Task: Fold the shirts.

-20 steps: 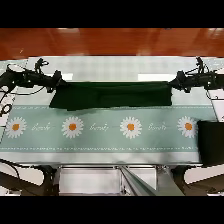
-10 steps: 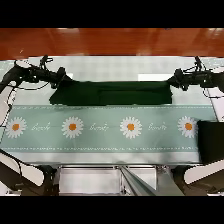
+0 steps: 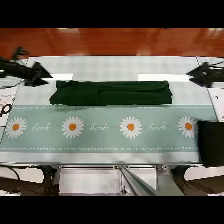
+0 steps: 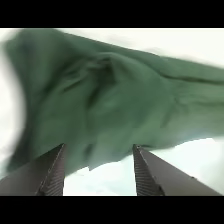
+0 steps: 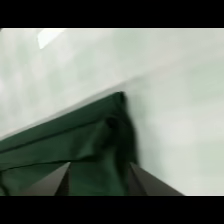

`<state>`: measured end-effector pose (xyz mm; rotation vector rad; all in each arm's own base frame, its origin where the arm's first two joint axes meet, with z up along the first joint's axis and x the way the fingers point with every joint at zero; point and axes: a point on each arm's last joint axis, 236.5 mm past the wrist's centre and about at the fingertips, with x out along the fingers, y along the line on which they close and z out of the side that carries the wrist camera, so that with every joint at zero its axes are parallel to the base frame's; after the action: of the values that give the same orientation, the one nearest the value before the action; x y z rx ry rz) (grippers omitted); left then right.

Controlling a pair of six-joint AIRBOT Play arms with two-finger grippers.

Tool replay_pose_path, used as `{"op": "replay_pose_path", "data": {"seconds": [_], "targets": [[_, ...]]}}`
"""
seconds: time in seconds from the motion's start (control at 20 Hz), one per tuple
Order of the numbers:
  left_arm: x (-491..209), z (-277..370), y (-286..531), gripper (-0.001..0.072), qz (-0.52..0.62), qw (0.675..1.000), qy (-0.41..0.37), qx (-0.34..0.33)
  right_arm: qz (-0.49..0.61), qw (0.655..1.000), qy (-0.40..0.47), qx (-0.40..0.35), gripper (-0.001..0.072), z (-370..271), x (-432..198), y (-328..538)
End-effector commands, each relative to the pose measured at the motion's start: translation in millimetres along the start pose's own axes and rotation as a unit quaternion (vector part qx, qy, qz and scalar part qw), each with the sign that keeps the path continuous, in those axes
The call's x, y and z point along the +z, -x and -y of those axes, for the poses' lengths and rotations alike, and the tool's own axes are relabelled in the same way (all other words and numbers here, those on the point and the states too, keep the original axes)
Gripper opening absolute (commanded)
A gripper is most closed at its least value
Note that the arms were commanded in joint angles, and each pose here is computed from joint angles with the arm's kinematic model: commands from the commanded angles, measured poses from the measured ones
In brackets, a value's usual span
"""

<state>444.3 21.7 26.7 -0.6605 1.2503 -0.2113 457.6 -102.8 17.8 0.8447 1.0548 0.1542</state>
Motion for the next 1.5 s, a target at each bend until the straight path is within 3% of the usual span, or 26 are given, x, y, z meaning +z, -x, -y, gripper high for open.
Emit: {"op": "replay_pose_path", "data": {"seconds": [0.0, 0.35, 0.55, 1.15, 1.2, 1.25, 1.3, 1.35, 1.45], "targets": [[-3, -22, 67, 0.0503, 0.157, 0.985, 0.000, 0.076, 0.012, 0.997, -0.022, -0.072, 0.0419, 52, -20, 33], [-120, -27, 6, 0.0503, 0.109, 0.992, 0.034, 0.057, -0.044, 0.992, -0.115, 0.023, 0.0422, 57, -59, -61], [-125, -15, -4, 0.0503, 0.097, 0.994, 0.023, 0.045, -0.072, 0.986, -0.135, 0.060, 0.0423, 45, -70, -95], [-125, -1, -6, 0.0503, 0.098, 0.995, 0.031, 0.019, -0.113, 0.987, -0.079, 0.077, 0.0413, -26, -68, -158], [-124, 0, -6, 0.0503, 0.098, 0.995, 0.031, 0.018, -0.113, 0.988, -0.077, 0.077, 0.0394, -31, -68, -161], [-125, 1, -7, 0.0503, 0.097, 0.995, 0.029, 0.018, -0.113, 0.988, -0.072, 0.077, 0.0304, -35, -68, -162], [-125, 1, -7, 0.0503, 0.096, 0.995, 0.029, 0.018, -0.115, 0.988, -0.069, 0.080, 0.0118, -39, -68, -162], [-125, 2, -7, 0.0503, 0.096, 0.995, 0.029, 0.018, -0.118, 0.988, -0.060, 0.085, 0.0027, -42, -69, -160], [-125, 2, -7, 0.0503, 0.096, 0.995, 0.028, 0.018, -0.133, 0.986, -0.045, 0.087, 0.0026, -45, -75, -151]]}}
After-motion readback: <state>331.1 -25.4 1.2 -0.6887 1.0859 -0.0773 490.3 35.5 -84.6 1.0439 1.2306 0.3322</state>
